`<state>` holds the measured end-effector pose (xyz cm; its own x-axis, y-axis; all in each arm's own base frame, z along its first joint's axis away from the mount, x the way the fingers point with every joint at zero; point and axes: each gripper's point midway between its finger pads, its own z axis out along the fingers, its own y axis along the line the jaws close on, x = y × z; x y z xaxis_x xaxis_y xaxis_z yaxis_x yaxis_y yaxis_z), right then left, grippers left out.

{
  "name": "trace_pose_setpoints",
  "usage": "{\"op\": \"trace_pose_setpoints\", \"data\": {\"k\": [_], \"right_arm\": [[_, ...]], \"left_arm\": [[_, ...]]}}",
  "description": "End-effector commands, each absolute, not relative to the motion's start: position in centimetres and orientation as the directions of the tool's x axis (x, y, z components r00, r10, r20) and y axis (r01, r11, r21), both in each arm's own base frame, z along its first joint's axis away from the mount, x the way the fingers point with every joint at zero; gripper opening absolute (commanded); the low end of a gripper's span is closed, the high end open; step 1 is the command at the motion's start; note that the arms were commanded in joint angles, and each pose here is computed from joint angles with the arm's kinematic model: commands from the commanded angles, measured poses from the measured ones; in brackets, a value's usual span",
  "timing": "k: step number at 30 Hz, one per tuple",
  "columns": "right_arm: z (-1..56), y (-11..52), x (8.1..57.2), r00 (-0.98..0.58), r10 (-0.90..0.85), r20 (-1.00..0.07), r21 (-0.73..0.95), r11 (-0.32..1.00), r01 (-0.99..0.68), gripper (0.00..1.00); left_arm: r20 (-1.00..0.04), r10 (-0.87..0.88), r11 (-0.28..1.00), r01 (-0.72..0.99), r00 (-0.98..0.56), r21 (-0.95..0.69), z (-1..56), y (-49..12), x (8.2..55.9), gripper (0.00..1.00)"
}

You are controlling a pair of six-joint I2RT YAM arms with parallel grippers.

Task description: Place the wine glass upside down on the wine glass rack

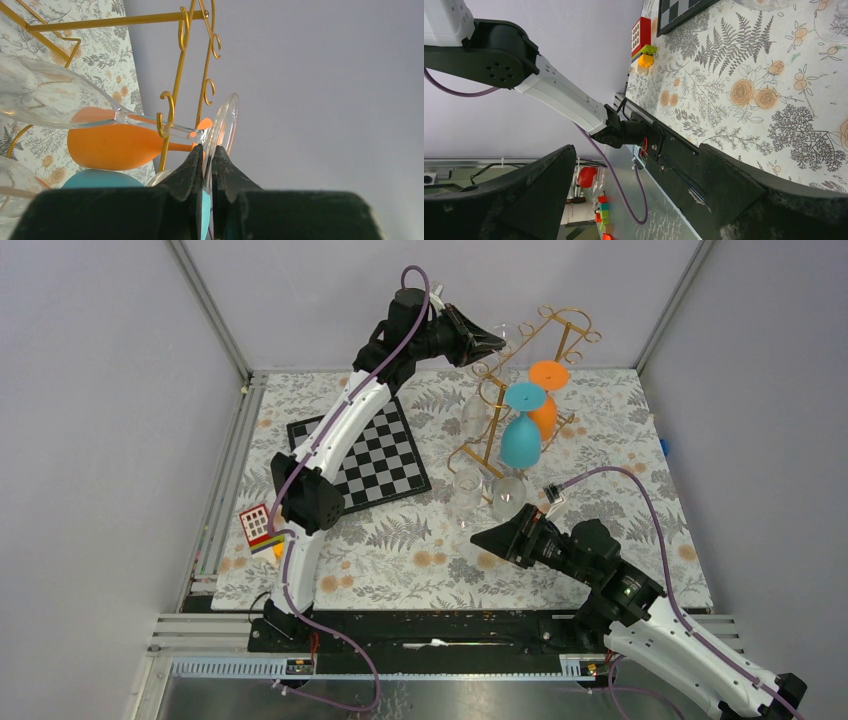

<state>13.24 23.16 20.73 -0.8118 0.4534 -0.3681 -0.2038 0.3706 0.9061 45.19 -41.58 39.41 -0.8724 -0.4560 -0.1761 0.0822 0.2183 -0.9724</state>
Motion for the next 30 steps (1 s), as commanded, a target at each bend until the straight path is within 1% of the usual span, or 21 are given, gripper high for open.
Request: {"op": "trace_pose_setpoints", "data": {"k": [1, 7, 9, 21, 28, 30], "right_arm": [[21.61, 23.05, 13.30, -0.801, 0.460, -0.384, 0.906, 0.357, -0.229, 1.00], [21.50, 23.03, 13.30, -0.800, 0.460, -0.384, 0.905, 0.358, -0.228, 1.00], [21.59, 23.01, 13.33, -0.799, 0.462, -0.386, 0.905, 0.358, -0.230, 1.00], [21.61, 22.99, 13.38, -0.796, 0.463, -0.389, 0.904, 0.359, -0.232, 1.00], [21.71, 23.03, 13.45, -0.795, 0.463, -0.391, 0.903, 0.362, -0.234, 1.00], [21.77, 23.05, 13.46, -0.795, 0.463, -0.392, 0.902, 0.362, -0.235, 1.00]], "left_arm": [[-0.243, -0.470, 0.162, 0.187, -0.849, -0.969, 44.34, -40.78, 43.97, 0.02], [-0.227, -0.473, 0.160, 0.170, -0.851, -0.972, 44.05, -40.86, 44.12, 0.13], [-0.222, -0.473, 0.159, 0.166, -0.853, -0.973, 43.98, -40.87, 44.12, 0.15], [-0.205, -0.472, 0.158, 0.146, -0.858, -0.977, 43.58, -41.02, 44.17, 0.17], [-0.210, -0.471, 0.160, 0.151, -0.857, -0.976, 43.74, -40.93, 44.01, 0.29], [-0.206, -0.469, 0.159, 0.148, -0.859, -0.976, 43.67, -41.00, 43.97, 0.31]]}}
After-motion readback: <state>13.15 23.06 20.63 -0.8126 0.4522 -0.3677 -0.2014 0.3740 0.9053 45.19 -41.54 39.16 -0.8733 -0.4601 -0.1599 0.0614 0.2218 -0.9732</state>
